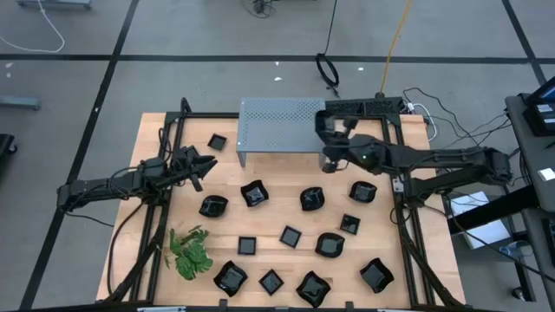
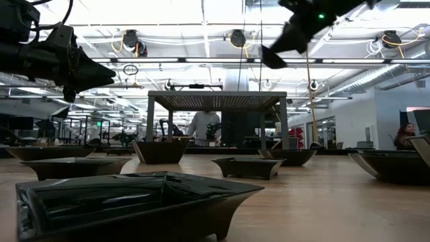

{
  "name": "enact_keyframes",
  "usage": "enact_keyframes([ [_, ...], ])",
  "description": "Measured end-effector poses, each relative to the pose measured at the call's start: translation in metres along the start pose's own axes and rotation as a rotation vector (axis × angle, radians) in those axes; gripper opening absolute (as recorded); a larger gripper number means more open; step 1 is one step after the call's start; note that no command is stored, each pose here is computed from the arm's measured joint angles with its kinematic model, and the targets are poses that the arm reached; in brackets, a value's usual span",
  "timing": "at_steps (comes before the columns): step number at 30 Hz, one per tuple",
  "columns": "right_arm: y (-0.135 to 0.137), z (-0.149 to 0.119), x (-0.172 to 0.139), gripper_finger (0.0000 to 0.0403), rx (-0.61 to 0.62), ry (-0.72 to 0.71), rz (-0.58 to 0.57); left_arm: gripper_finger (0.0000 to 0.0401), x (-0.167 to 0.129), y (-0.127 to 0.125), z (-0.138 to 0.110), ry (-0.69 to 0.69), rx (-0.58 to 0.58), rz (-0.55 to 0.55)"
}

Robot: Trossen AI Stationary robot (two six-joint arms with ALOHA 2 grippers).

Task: Pick & Place Mini shaped plates
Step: Put the black leaf shaped plate on the shelf, then stack the black leaf shaped plate on top of the black leaf shaped plate on the shelf

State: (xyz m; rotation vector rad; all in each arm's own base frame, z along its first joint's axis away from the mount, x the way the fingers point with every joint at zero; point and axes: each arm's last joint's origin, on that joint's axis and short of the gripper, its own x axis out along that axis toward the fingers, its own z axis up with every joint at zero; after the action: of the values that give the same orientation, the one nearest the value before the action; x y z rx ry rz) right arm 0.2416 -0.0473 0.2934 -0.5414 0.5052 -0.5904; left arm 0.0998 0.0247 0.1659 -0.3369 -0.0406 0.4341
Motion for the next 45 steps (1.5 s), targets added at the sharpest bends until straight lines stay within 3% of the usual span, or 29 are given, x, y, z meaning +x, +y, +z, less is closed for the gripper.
enact_keyframes([
  [7,0.003,-0.017,0.042,0.0000,-0.104,0.094,-0.029,0.0111,0.000,0.000,0.000,0.000,0.000,-0.001],
  [14,0.010,-0.030,0.067,0.0000,-0.077,0.077,0.108,0.0111,0.000,0.000,0.000,0.000,0.000,-0.001],
  [23,0.003,-0.026,0.072,0.0004,-0.054,0.011,0.051,0.0111,0.000,0.000,0.000,0.000,0.000,0.000],
  [37,0.000,-0.026,0.073,0.0068,0.009,-0.013,0.078,0.0111,0.000,0.000,0.000,0.000,0.000,0.000],
  [45,0.006,-0.005,0.048,0.0101,0.086,-0.116,0.110,0.0111,0.000,0.000,0.000,0.000,0.000,0.000],
])
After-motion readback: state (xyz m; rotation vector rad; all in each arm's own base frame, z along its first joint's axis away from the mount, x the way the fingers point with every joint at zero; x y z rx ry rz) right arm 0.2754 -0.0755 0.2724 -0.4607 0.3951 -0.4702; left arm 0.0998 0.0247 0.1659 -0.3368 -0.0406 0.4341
